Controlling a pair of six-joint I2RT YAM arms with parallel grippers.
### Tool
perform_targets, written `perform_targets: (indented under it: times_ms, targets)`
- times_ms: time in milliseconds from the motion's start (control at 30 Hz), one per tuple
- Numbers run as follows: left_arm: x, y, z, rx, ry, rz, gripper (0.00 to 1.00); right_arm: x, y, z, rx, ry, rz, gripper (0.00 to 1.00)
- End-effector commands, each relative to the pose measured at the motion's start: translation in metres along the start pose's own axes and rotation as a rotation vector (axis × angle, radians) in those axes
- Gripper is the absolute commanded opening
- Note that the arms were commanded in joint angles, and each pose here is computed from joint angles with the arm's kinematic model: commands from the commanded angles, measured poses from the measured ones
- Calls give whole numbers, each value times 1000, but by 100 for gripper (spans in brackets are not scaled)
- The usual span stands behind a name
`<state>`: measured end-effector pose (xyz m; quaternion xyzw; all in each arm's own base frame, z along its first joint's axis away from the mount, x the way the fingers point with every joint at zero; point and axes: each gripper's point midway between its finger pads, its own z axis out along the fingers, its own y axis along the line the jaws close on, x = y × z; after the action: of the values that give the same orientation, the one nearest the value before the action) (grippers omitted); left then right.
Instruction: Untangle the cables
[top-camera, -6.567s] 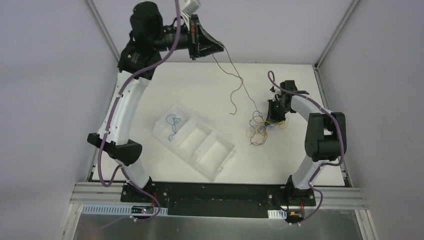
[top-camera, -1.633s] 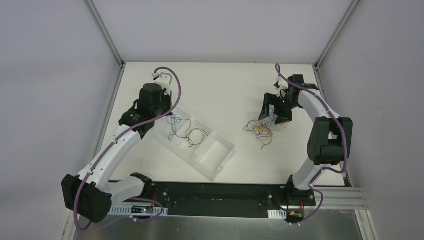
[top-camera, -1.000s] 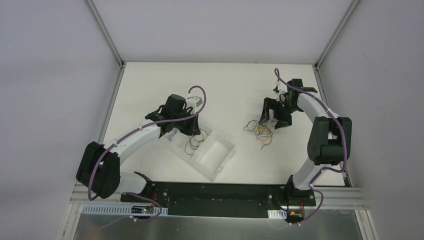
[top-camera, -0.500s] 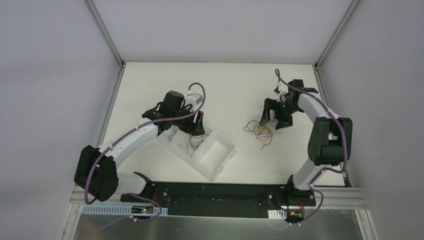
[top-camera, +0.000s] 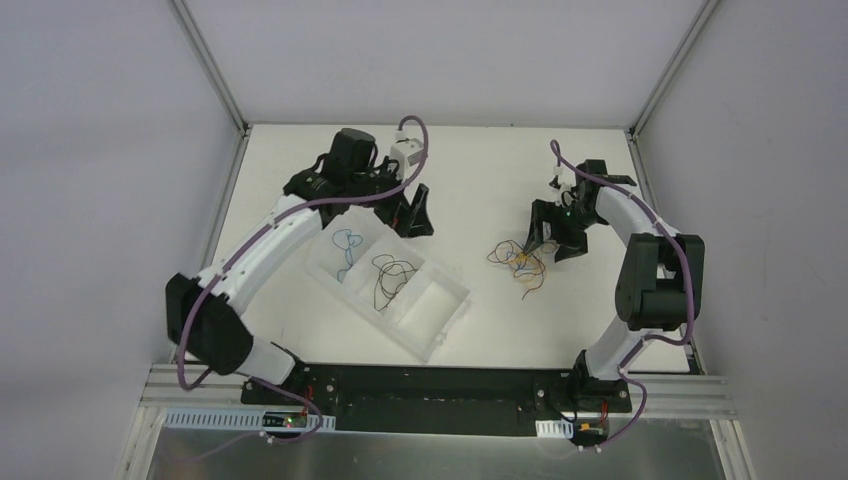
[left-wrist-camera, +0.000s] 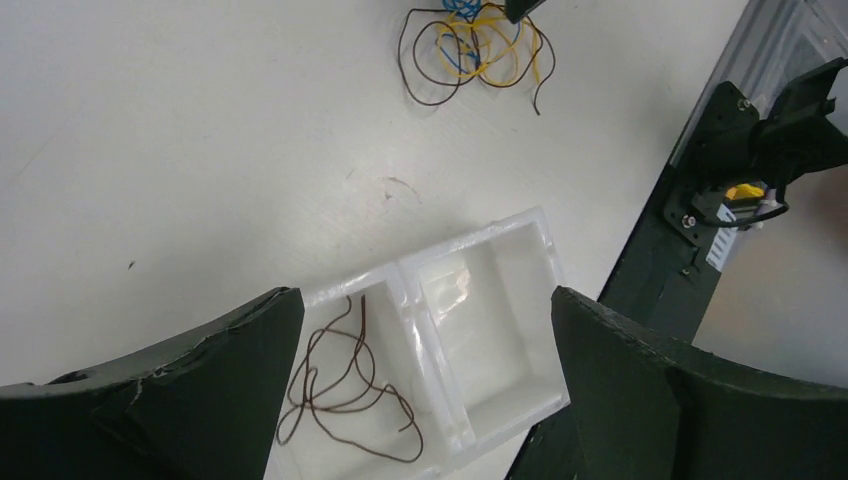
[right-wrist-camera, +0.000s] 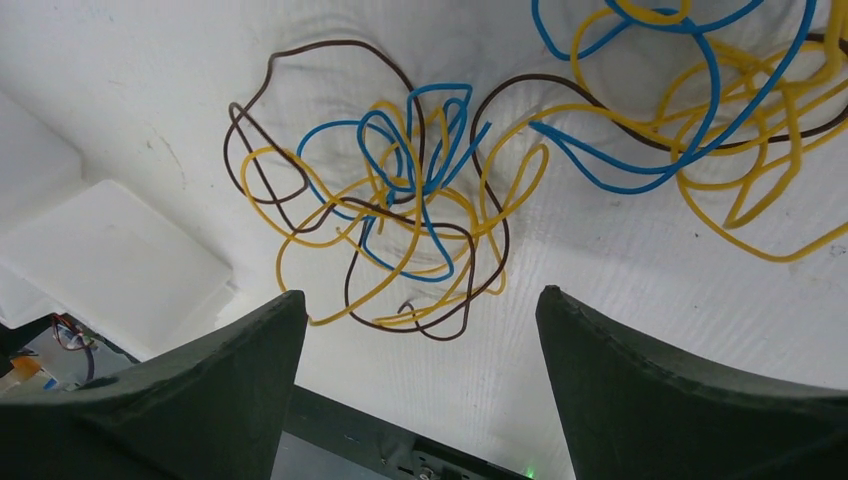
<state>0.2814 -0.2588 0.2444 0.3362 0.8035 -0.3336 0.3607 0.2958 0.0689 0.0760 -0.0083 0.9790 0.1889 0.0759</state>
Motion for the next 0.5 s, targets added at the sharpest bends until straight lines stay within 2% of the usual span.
perform_targets:
  times_ms: [0,67,167,333,467]
  targets:
    - [-7,-10,48,176,87,-68,99,-16,-7,9,24,-15,40,85]
    - [-5,-15,77,225,126,-139,96,-22,-7,17,10,-11,57,80]
    - [1,-18,120,273,166,-158,84,-24,-7,28,-15,17,80,71]
    - [7,-10,187,327,197,-295,69,-22,-5,38,-42,39,107,56]
    - [16,-11,220,347,209,-308,66,-18,-4,43,-57,51,120,47]
